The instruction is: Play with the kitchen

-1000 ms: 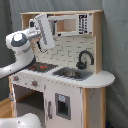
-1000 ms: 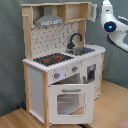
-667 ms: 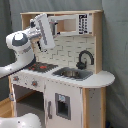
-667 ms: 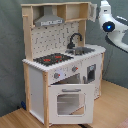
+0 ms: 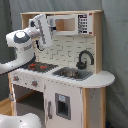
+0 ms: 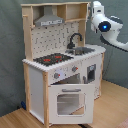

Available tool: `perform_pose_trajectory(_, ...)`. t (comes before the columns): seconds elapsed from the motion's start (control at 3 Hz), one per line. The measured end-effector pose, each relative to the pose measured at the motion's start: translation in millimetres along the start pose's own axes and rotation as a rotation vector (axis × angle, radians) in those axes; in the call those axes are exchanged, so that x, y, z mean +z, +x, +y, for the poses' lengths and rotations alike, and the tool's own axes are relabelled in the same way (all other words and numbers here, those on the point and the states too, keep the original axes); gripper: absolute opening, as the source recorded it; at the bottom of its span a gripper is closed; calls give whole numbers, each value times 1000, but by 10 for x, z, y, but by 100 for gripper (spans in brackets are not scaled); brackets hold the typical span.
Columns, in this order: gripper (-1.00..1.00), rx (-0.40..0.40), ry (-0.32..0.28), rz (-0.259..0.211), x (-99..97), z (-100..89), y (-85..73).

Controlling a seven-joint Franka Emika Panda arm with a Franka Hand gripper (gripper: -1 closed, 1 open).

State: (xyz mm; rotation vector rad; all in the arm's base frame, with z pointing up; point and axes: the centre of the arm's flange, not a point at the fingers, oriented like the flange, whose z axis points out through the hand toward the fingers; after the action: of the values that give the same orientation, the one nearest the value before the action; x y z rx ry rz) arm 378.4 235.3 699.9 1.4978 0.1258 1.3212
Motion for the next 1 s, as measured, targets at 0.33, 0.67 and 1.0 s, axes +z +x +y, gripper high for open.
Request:
perform_pose_trajectory(0.33, -100, -13, 32, 28, 134, -145, 152)
perform_pose_trajectory(0.67, -100, -27, 41, 63, 239, -239, 309)
perform_pose_trajectory(1.0, -100, -50, 52, 102, 284, -413, 498)
